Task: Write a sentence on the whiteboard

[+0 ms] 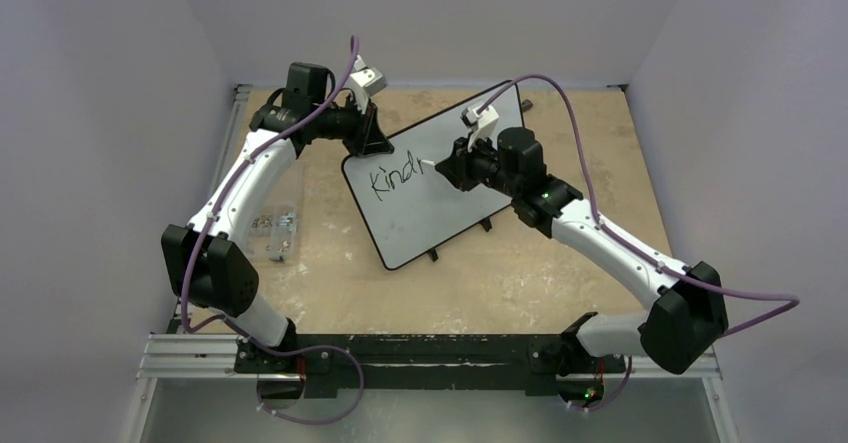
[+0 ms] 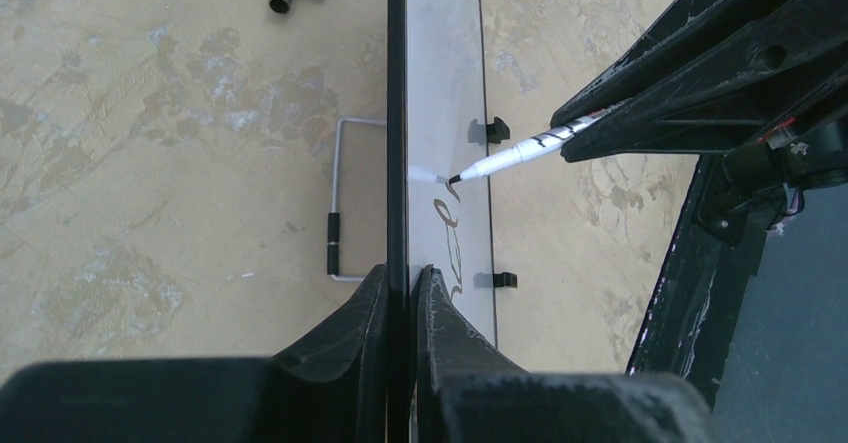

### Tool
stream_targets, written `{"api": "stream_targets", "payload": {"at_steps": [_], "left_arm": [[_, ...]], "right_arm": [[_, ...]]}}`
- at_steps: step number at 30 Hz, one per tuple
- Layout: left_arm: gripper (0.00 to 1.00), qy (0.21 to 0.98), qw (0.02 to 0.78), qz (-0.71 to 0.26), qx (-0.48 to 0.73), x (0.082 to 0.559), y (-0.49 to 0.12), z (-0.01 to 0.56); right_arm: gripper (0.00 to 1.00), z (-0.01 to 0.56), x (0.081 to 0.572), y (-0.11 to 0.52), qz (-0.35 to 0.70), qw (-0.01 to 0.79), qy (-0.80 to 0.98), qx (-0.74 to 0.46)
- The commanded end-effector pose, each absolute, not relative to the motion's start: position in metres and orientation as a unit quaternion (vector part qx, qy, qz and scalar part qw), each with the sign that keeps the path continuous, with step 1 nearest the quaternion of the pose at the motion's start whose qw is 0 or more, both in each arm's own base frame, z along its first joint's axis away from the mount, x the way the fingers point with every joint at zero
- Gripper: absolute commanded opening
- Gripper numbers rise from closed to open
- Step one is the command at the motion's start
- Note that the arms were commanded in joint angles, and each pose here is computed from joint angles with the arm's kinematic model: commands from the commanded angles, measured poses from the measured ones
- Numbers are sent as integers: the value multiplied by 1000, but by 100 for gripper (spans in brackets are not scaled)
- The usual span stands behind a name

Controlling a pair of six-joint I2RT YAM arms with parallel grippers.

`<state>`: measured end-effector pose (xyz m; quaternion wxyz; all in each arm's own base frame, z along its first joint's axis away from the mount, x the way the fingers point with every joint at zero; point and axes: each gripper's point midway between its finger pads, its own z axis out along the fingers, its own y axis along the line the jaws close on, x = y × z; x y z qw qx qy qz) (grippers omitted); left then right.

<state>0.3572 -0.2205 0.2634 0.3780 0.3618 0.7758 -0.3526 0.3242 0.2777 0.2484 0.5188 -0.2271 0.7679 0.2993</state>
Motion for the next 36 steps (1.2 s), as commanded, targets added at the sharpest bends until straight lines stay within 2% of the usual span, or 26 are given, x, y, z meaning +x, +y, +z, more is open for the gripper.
{"api": "stream_targets", "payload": {"at_steps": [1,13,29,36], "left_arm": [[0,767,380,-314,411,360,-221,249],[0,768,380,-312,410,360,-221,249],[0,771,379,-308,409,361,-220,247],[0,771,379,-307,409,361,-221,247]], "right_arm": [[0,282,342,277,287,557,750,-211],[0,275,350,265,257,561,765,-185],[0,244,328,257,265,528,786,-184],[0,254,321,251,269,535,780,-180]]}}
